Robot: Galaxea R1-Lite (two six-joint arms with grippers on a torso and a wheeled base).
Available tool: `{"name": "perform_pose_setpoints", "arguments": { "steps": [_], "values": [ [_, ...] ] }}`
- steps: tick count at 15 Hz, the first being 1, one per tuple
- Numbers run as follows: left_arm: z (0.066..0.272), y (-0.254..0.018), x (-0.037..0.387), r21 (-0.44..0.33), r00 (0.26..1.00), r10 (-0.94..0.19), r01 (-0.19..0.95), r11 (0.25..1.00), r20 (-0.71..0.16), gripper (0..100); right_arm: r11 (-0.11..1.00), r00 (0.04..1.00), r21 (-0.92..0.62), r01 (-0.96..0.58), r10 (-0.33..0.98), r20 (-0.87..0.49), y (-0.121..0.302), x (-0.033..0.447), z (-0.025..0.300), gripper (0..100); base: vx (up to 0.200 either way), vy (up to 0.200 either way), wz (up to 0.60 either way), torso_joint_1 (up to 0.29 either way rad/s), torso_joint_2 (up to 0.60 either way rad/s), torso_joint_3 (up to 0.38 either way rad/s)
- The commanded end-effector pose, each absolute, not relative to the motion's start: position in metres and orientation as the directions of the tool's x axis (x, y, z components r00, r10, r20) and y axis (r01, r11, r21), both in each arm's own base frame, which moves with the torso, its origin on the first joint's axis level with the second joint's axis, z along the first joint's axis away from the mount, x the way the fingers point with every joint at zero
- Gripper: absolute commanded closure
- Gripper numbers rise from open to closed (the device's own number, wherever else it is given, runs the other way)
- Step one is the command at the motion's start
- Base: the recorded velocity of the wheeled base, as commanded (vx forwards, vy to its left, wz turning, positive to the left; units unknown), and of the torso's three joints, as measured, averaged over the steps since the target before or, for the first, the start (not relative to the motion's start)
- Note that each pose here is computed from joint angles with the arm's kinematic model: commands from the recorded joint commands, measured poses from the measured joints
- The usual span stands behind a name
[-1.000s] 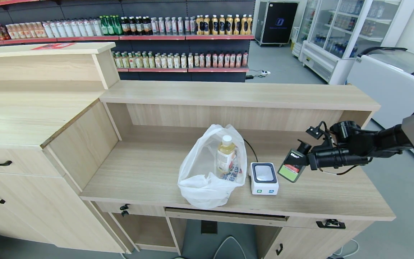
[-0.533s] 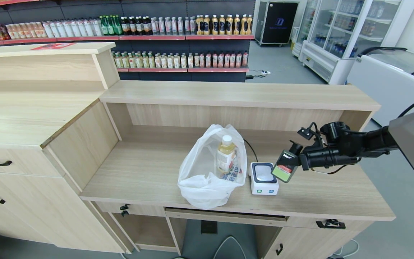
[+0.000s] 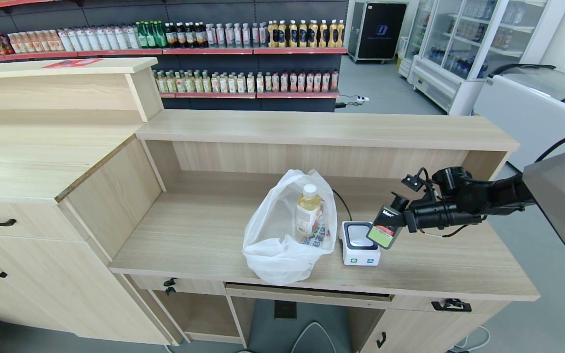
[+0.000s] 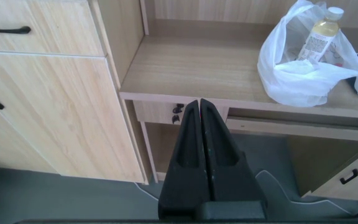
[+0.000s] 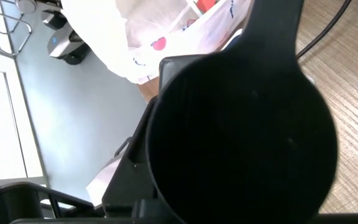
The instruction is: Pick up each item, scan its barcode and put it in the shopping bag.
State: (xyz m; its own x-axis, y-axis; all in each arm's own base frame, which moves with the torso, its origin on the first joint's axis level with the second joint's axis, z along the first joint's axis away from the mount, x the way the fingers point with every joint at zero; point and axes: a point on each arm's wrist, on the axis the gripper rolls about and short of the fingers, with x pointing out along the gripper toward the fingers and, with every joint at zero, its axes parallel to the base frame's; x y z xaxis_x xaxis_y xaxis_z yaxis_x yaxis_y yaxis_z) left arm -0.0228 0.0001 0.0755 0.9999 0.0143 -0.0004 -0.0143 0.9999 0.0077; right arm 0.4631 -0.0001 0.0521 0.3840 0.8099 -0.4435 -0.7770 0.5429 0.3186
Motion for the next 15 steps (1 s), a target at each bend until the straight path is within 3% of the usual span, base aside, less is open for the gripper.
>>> {"name": "perform_pose_setpoints", "arguments": {
  "steps": [1, 15],
  "values": [
    [0.075, 0.000, -0.023, 0.008, 1.000, 0.015, -0.015, 1.000, 0.000, 100, 0.546, 0.386, 0.319, -0.775, 0.808, -0.445, -0.001, 0.463, 0.051, 100, 0.000, 0.000, 0.00, 0.000, 0.00, 0.000],
    [0.075, 0.000, -0.023, 0.008, 1.000, 0.015, -0.015, 1.000, 0.000, 100, 0.545, 0.401, 0.290, -0.787, 0.809, -0.431, 0.001, 0.475, 0.038, 100, 0.000, 0.000, 0.00, 0.000, 0.00, 0.000]
  ]
}}
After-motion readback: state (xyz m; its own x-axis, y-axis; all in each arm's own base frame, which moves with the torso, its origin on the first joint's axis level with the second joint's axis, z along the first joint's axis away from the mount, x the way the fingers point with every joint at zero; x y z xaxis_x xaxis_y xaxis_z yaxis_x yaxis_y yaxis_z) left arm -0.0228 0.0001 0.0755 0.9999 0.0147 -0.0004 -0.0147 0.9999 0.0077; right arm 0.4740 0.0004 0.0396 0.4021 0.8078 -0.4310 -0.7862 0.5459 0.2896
